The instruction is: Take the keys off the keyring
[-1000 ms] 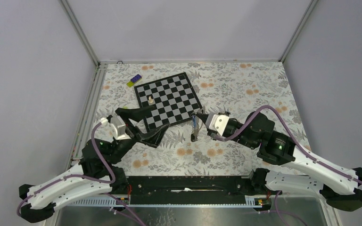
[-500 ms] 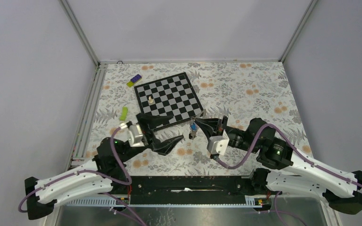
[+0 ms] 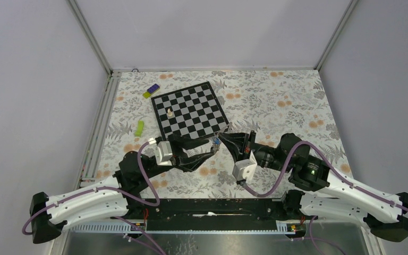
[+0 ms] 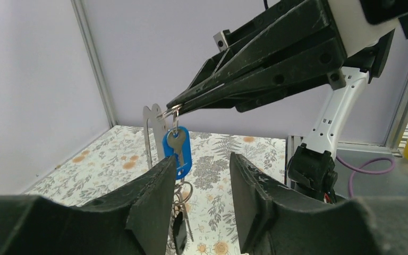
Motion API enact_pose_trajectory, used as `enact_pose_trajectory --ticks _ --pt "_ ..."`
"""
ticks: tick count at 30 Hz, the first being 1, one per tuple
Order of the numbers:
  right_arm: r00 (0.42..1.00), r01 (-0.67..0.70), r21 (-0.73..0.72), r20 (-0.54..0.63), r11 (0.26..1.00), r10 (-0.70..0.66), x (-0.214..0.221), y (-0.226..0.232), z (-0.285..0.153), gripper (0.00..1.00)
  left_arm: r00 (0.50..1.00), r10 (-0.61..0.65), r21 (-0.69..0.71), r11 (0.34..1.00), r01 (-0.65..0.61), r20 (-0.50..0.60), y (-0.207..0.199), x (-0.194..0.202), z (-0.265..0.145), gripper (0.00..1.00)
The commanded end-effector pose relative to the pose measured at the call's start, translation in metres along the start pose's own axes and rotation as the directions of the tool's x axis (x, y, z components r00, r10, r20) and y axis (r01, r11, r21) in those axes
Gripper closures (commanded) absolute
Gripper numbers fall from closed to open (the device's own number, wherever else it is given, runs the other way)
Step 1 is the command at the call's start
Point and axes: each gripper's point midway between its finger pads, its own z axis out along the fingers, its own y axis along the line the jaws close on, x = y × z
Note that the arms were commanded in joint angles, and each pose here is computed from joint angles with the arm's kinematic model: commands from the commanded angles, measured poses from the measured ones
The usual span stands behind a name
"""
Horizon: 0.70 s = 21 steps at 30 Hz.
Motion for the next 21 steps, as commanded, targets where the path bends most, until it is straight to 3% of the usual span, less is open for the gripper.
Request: enact_pose_trajectory --ticks 1,21 --pt "0.997 0.071 0.050 0.024 0.996 -0.072 -0.007 -0.016 0.004 1.00 0.991 0.022 0.021 0.999 -0.026 0.135 -0.003 -0.046 0.006 0.54" --pt "0.997 0.032 -0.018 0.065 0.999 -0.031 -0.011 0.002 0.004 1.00 0.996 0.038 -0.066 0.997 -0.033 0.085 0.013 -0.029 0.005 0.51"
